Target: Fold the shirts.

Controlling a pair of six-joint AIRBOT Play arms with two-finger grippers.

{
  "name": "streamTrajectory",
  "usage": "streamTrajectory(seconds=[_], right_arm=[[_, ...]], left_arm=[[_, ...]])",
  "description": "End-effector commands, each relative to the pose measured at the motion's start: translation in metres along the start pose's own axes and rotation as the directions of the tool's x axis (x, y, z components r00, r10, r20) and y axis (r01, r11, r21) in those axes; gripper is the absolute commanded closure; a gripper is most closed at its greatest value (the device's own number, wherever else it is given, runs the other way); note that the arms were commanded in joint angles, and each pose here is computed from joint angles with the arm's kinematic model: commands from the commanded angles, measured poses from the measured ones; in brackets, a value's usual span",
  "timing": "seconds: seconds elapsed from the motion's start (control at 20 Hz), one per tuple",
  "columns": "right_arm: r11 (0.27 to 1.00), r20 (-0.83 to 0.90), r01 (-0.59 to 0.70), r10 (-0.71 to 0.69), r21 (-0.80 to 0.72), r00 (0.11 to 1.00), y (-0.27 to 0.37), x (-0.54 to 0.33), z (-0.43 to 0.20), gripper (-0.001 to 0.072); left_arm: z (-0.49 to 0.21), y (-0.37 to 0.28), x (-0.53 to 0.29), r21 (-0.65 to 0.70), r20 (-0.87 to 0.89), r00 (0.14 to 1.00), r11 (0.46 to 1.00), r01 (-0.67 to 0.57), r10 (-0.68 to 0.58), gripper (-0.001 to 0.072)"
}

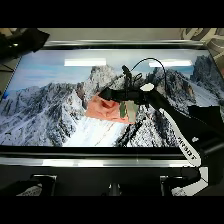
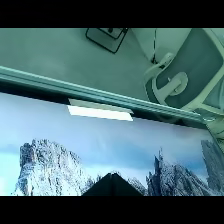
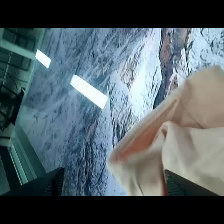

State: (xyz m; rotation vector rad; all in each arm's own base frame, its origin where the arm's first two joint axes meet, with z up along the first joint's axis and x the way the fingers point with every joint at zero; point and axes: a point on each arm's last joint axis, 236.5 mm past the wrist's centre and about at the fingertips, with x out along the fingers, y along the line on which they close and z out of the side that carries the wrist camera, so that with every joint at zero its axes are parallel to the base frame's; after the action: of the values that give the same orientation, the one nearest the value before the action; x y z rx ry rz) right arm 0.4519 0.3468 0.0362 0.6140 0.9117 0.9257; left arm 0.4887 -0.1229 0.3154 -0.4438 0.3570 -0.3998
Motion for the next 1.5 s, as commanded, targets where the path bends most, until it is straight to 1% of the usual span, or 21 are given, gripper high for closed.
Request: streamTrajectory(seconds=[0.0, 0.1, 0.15, 0.2, 0.25, 0.3, 0.35, 0.4, 0.6, 0.65, 0.75, 0.85, 0.9, 0.95, 1.0, 1.1, 1.15, 1.2, 1.3, 1.35, 1.45], right_arm=[[1.000, 0.062, -0.016, 0.017, -0.016, 0.998, -0.010, -0.017, 0.023, 0.0019], [0.994, 0.005, 0.073, -0.072, -0.077, 0.997, -0.036, -0.065, 0.026, 0.0020], [0.985, -0.046, 0.151, -0.155, -0.079, 0.987, -0.057, -0.091, 0.020, 0.0029], [0.962, -0.127, 0.262, -0.270, -0.079, 0.954, -0.087, -0.121, 0.005, 0.0041], [0.926, -0.227, 0.369, -0.377, -0.076, 0.898, -0.115, -0.150, -0.016, 0.0041], [0.879, -0.328, 0.471, -0.465, -0.066, 0.822, -0.142, -0.176, -0.040, 0.0041], [0.846, -0.401, 0.528, -0.511, -0.076, 0.761, -0.157, -0.189, -0.060, 0.0040], [0.838, -0.432, 0.540, -0.515, -0.072, 0.741, -0.162, -0.190, -0.072, 0.0039], [0.872, -0.440, 0.489, -0.447, -0.018, 0.779, -0.164, -0.137, -0.092, 0.0035], [0.879, -0.436, 0.476, -0.427, 0.005, 0.792, -0.165, -0.123, -0.095, 0.0036], [0.900, -0.403, 0.425, -0.354, 0.100, 0.844, -0.158, -0.098, -0.093, 0.0041], [0.899, -0.373, 0.412, -0.334, 0.150, 0.865, -0.159, -0.088, -0.088, 0.0124], [0.894, -0.362, 0.419, -0.341, 0.162, 0.868, -0.161, -0.088, -0.085, 0.0254], [0.894, -0.341, 0.417, -0.345, 0.164, 0.875, -0.161, -0.088, -0.078, 0.0636], [0.909, -0.315, 0.386, -0.325, 0.156, 0.892, -0.154, -0.088, -0.068, 0.0693], [0.967, -0.224, 0.254, -0.250, -0.011, 0.942, -0.119, -0.097, -0.028, 0.0694], [0.974, -0.168, 0.215, -0.223, -0.064, 0.960, -0.101, -0.113, -0.001, 0.0694], [0.974, -0.111, 0.209, -0.217, -0.085, 0.970, -0.088, -0.136, 0.024, 0.0694], [0.960, 0.014, 0.249, -0.249, -0.128, 0.968, -0.075, -0.201, 0.071, 0.0693], [0.952, 0.075, 0.282, -0.275, -0.115, 0.959, -0.076, -0.240, 0.087, 0.0693], [0.935, 0.177, 0.353, -0.342, -0.034, 0.923, -0.087, -0.316, 0.102, 0.0694]], left_arm=[[0.010, 0.002, -0.032, 0.071, 0.006, 0.999, 0.996, -0.046, 0.046, 0.0680], [0.001, 0.007, -0.032, 0.103, -0.032, 0.997, 0.993, -0.064, 0.067, 0.0680], [-0.001, 0.008, -0.031, 0.120, -0.038, 0.997, 0.991, -0.065, 0.070, 0.0680], [-0.004, 0.010, -0.031, 0.119, -0.043, 0.997, 0.991, -0.066, 0.071, 0.0680], [-0.006, 0.010, -0.030, 0.118, -0.047, 0.996, 0.991, -0.066, 0.072, 0.0680], [-0.008, 0.010, -0.029, 0.117, -0.052, 0.996, 0.991, -0.064, 0.070, 0.0680], [-0.010, 0.008, -0.028, 0.118, -0.058, 0.996, 0.991, -0.060, 0.067, 0.0680], [-0.013, 0.006, -0.026, 0.118, -0.065, 0.996, 0.992, -0.055, 0.063, 0.0680], [-0.033, 0.002, -0.019, 0.113, -0.110, 0.993, 0.993, -0.038, 0.050, 0.0680], [-0.036, 0.003, -0.018, 0.112, -0.123, 0.991, 0.993, -0.037, 0.051, 0.0680], [-0.040, 0.001, -0.018, 0.112, -0.137, 0.989, 0.993, -0.033, 0.049, 0.0680], [-0.041, 0.001, -0.019, 0.112, -0.142, 0.989, 0.993, -0.033, 0.048, 0.0680], [-0.041, 0.001, -0.019, 0.112, -0.141, 0.989, 0.993, -0.033, 0.048, 0.0680], [-0.041, 0.001, -0.019, 0.113, -0.141, 0.989, 0.993, -0.033, 0.049, 0.0680], [-0.041, 0.002, -0.019, 0.113, -0.141, 0.989, 0.993, -0.033, 0.049, 0.0680], [-0.041, 0.003, -0.019, 0.114, -0.140, 0.989, 0.993, -0.036, 0.052, 0.0680], [-0.041, 0.003, -0.018, 0.114, -0.140, 0.989, 0.993, -0.036, 0.052, 0.0679], [-0.041, 0.004, -0.018, 0.119, -0.141, 0.988, 0.992, -0.040, 0.057, 0.0680], [-0.042, 0.005, -0.018, 0.122, -0.142, 0.988, 0.992, -0.044, 0.061, 0.0680], [-0.042, 0.006, -0.018, 0.124, -0.143, 0.988, 0.991, -0.046, 0.064, 0.0679], [-0.042, 0.008, -0.018, 0.131, -0.143, 0.987, 0.990, -0.052, 0.071, 0.0679]])
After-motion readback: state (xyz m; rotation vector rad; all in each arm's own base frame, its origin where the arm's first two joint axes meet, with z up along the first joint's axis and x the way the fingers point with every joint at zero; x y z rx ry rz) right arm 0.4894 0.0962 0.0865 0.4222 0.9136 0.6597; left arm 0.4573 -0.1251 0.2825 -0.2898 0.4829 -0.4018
